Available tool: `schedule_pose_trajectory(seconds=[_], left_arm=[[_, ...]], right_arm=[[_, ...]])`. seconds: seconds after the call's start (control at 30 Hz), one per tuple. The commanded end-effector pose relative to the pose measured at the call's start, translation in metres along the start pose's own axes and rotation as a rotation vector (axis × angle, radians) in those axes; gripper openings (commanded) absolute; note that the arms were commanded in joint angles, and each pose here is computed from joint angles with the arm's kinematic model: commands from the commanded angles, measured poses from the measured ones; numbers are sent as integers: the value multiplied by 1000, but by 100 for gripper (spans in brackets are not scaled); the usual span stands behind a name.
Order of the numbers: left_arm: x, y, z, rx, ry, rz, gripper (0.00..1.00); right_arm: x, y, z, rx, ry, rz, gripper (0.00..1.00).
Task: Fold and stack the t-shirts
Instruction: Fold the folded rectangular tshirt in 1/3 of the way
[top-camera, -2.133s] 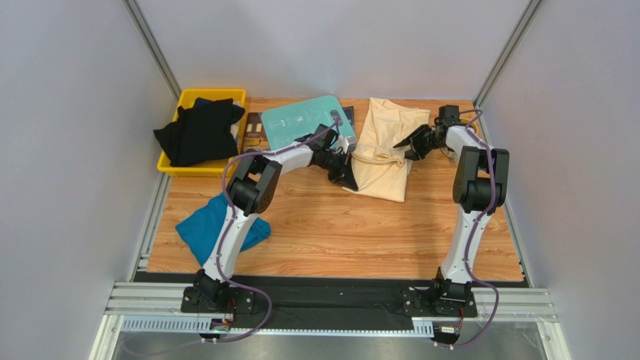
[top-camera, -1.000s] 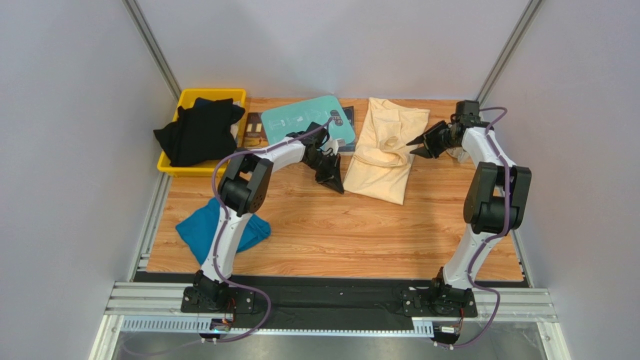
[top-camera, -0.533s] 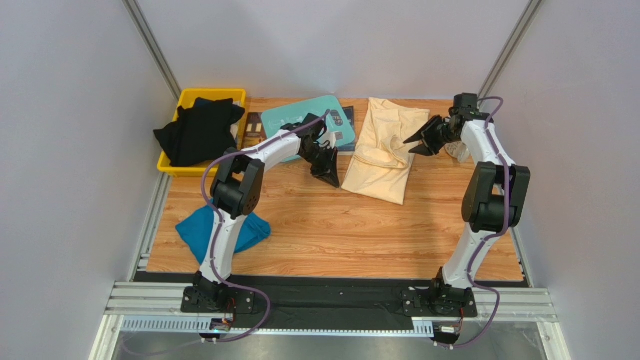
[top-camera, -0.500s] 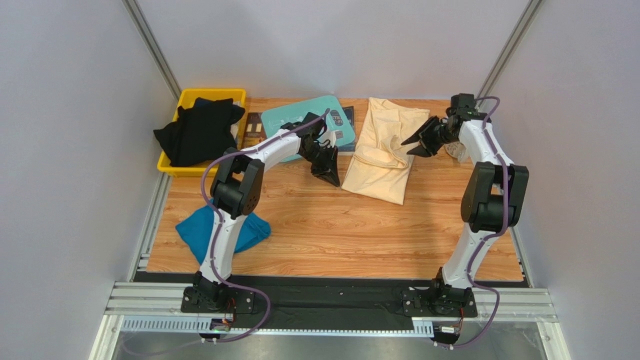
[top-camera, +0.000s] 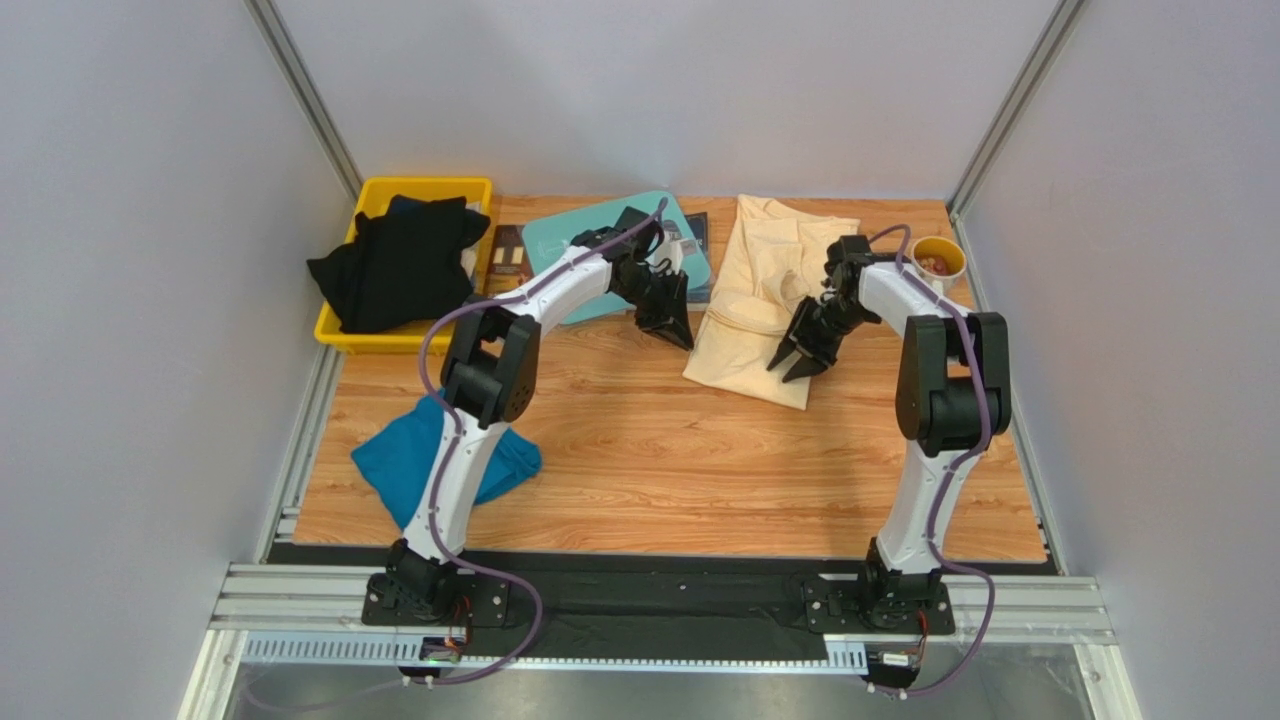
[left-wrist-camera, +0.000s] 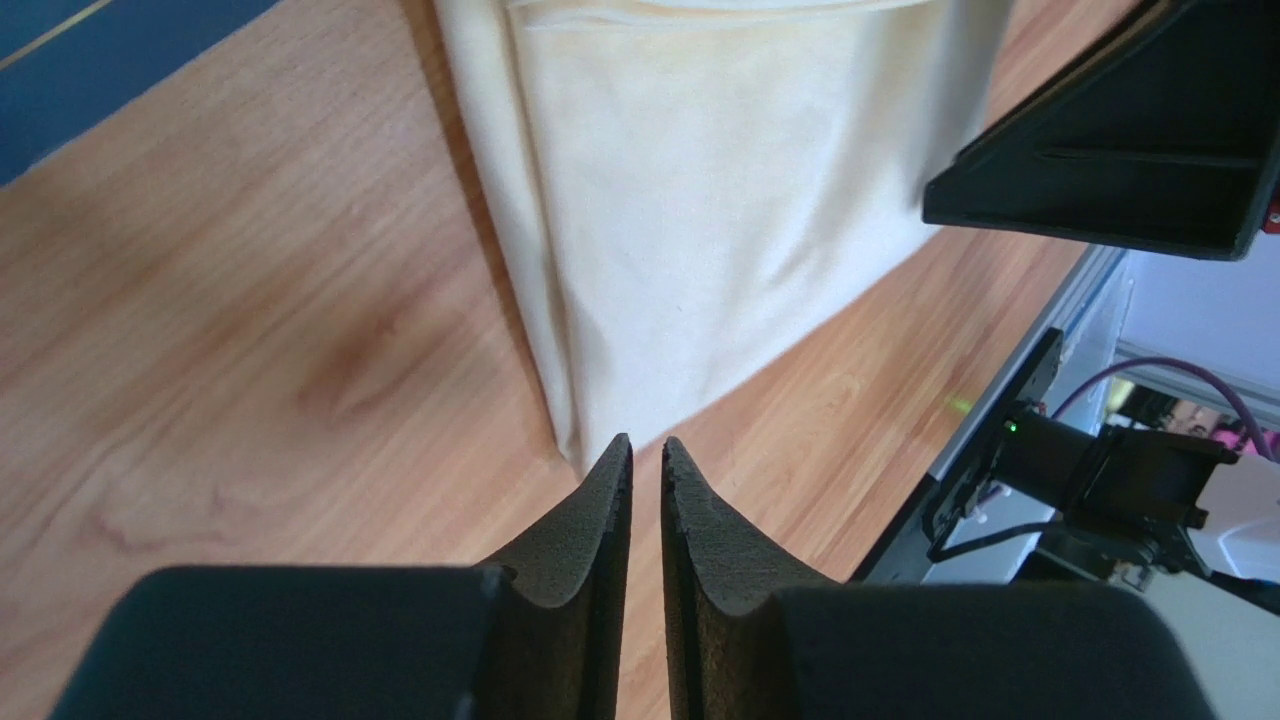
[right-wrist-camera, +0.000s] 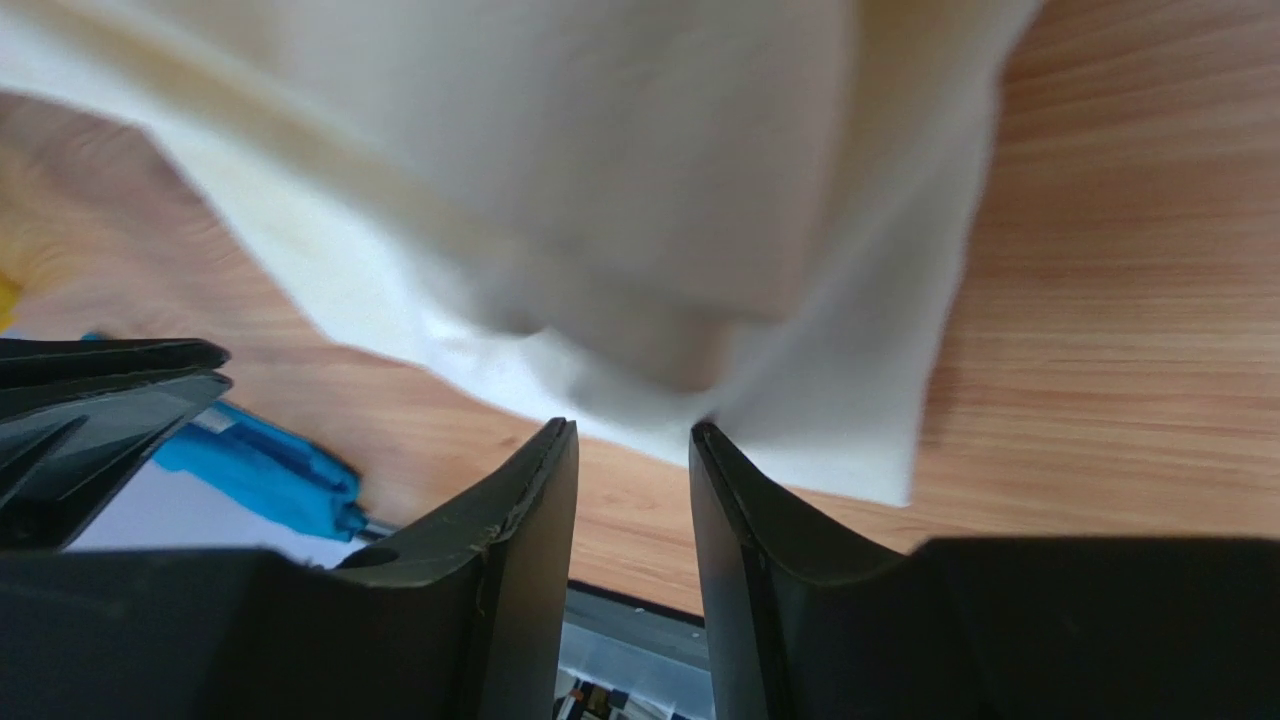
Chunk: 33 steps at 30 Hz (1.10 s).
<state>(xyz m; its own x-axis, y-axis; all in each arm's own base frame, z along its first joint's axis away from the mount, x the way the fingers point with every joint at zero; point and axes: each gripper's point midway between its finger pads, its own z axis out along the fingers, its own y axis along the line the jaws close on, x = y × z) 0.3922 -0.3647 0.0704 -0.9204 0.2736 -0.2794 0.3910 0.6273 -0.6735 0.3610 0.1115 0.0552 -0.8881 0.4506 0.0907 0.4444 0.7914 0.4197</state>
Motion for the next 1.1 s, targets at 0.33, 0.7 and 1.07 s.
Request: schedule_pose_trajectory(seconds=[0.33,0.7,1.07], left_arm=[[17,8,47,123,86,-112,12],[48,9,27,63,115,-125,0],[126,-6,1,-6,262,-65,0]], right_arm=[[15,-45,19,191,61,36,35],[58,-54,22,263,135,-47,33],[108,-70,7,282,183,-98,32]])
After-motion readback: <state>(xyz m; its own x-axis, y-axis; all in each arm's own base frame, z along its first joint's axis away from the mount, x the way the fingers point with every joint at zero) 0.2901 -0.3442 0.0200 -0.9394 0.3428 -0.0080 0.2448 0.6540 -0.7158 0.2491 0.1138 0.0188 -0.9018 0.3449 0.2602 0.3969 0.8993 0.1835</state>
